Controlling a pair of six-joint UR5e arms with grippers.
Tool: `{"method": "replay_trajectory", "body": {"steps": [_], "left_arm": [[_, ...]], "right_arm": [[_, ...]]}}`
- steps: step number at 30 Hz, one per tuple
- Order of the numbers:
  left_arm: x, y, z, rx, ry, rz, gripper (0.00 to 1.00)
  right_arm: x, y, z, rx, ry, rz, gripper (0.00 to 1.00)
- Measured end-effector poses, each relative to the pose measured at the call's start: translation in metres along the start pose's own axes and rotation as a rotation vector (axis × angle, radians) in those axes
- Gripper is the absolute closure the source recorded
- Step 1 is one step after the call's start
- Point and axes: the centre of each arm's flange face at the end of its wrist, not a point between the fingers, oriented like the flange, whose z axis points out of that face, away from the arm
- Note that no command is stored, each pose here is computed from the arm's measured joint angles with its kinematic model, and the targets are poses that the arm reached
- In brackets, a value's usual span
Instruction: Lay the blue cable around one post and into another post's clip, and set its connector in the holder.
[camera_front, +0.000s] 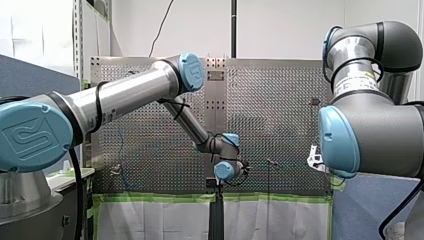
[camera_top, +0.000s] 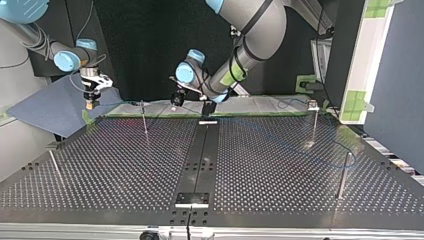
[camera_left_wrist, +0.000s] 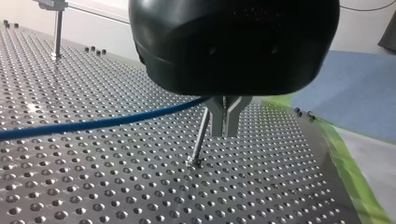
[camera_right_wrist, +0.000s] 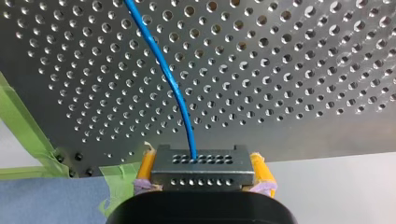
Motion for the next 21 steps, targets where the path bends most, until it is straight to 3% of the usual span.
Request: {"method": "replay_trajectory", "body": {"steps": [21], "left_arm": [[-0.012,0.008,0.012,0.019,-0.010,-0.005,0.94]], "right_arm": [[0.008,0.004,0.011,-0.010,0.033,-0.008,1.00]]}}
